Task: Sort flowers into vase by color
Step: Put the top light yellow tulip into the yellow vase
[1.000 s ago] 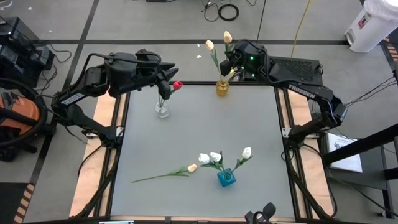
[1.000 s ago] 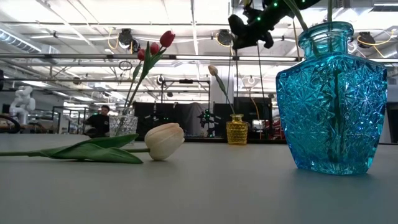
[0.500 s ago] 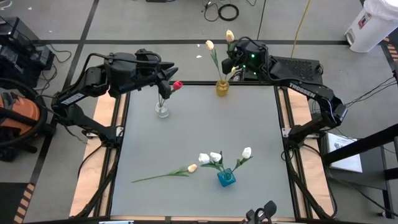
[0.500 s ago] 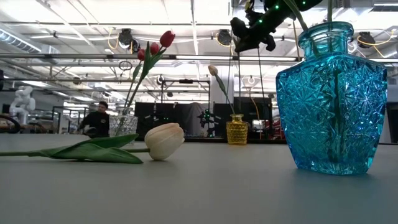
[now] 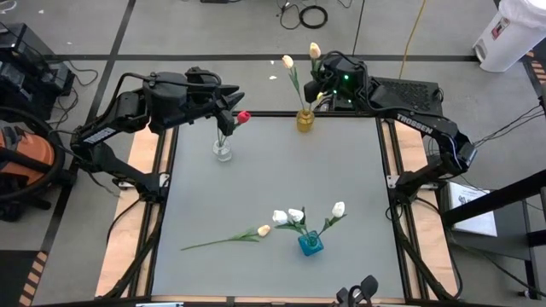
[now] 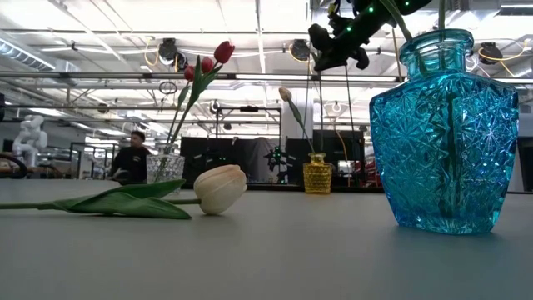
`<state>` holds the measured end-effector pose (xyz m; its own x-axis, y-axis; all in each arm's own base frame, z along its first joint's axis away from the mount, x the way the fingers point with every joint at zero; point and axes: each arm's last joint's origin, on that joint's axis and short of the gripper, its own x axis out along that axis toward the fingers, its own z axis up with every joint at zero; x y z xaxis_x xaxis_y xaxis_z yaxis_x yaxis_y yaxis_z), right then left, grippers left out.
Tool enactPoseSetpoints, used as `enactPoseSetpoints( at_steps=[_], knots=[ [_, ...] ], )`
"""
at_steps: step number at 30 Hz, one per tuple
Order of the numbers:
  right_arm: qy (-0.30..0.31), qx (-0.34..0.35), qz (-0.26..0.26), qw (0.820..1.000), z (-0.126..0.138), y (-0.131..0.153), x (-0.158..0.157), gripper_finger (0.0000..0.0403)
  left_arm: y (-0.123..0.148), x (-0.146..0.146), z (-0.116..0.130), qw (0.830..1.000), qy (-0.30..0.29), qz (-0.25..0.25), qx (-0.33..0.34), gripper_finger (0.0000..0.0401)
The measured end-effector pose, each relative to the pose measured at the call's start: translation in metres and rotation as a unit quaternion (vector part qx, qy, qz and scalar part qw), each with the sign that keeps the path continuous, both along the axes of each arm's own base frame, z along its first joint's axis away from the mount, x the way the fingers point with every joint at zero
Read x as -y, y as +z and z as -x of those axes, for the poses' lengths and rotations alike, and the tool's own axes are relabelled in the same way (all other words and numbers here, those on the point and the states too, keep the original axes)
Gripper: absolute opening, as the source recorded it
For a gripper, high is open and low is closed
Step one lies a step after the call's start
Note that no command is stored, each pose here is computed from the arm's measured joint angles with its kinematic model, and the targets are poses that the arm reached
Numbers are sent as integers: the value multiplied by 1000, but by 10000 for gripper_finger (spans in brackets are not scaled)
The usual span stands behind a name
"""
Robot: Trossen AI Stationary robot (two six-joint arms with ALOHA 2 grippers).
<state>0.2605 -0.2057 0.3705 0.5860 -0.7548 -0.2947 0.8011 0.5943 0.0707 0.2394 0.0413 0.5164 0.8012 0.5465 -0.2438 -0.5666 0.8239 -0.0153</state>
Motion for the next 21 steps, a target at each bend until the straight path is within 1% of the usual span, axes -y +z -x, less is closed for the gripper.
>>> enactPoseSetpoints(
  at_steps=[4, 16, 21],
  knots=[
    [20, 4, -5, 1000, -1, 0, -1, 0, 0, 0, 0, 1000, 0, 0, 0, 112],
    [25, -14, -15, 999, -12, -15, 7, 0, 0, 0, 0, 1000, 0, 2, 1, 112],
    [25, -8, -9, 1000, -12, -14, 7, 0, 0, 0, 0, 1000, 0, 3, -1, 112]
  ],
)
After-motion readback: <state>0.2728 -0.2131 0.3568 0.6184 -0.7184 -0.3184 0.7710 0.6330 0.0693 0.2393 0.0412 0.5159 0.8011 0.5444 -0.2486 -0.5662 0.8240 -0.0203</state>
